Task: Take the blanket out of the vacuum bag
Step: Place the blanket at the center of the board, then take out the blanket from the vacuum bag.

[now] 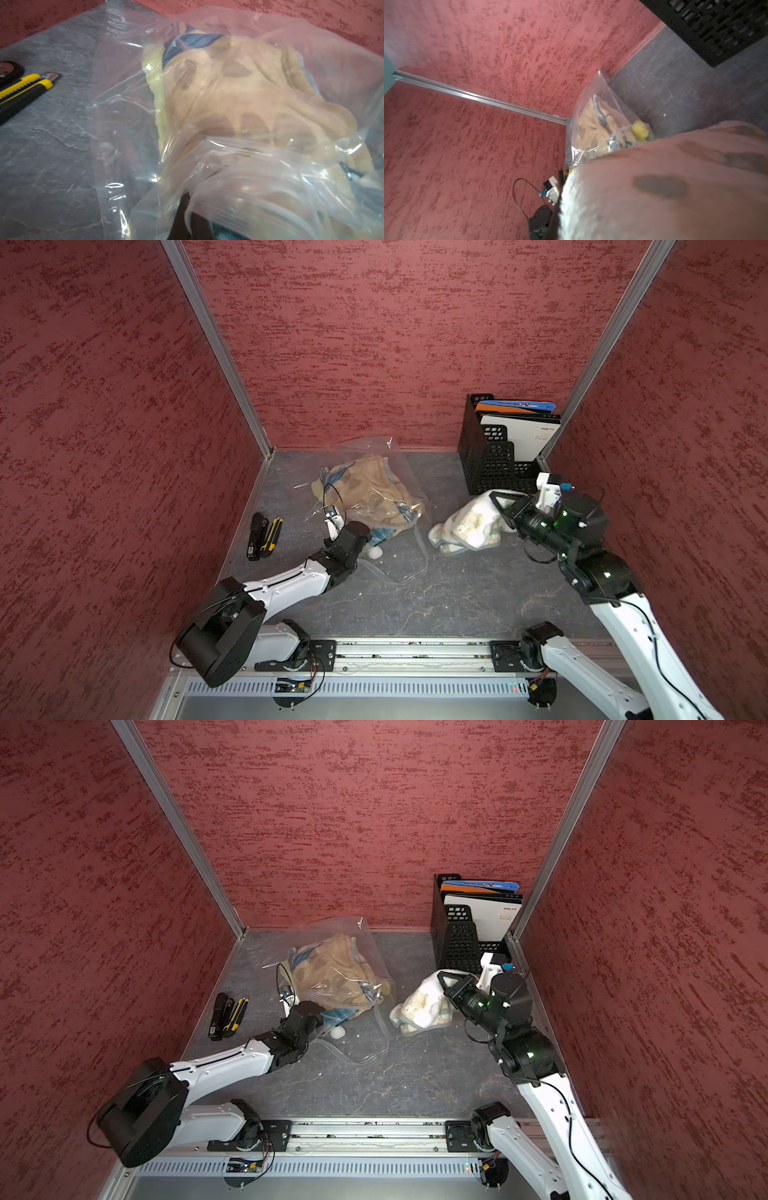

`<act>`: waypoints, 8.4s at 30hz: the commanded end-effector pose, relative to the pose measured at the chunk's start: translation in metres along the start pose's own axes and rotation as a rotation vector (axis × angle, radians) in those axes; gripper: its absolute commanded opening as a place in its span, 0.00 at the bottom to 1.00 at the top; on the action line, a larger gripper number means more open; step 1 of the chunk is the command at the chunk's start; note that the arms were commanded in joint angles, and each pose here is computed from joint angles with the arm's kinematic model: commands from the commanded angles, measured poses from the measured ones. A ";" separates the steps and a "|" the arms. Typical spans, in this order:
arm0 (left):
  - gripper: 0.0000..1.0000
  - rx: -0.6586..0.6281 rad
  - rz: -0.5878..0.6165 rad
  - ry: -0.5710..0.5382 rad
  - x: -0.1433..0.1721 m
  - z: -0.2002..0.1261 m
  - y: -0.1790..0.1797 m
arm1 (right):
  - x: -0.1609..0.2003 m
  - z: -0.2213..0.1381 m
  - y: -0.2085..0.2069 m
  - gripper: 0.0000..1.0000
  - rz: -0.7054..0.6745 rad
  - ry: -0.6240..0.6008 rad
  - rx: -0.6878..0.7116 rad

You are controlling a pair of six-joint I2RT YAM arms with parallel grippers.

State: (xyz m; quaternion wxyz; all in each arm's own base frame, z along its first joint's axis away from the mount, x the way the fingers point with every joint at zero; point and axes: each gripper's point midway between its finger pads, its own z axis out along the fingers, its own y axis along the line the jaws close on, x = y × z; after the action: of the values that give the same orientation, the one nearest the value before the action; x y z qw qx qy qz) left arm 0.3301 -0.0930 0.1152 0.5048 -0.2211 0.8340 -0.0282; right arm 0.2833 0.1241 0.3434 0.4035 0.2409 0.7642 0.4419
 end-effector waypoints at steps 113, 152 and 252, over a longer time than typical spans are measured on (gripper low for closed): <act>0.00 0.213 -0.102 0.039 -0.042 -0.051 0.005 | 0.014 0.124 -0.335 0.00 -0.137 0.284 0.991; 0.00 0.457 0.044 0.139 -0.035 -0.106 -0.063 | 0.099 0.109 -0.077 0.39 -0.006 0.318 0.071; 0.00 0.638 0.007 0.119 -0.042 -0.129 -0.108 | 0.294 0.242 -0.071 0.63 0.211 0.245 0.019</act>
State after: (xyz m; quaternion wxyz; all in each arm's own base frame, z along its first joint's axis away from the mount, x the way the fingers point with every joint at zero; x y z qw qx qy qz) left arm 0.2724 -0.1951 0.2256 0.4815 -0.0493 0.8260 -0.2889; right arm 0.3125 0.4156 0.0864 0.2566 0.2646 0.7900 0.4900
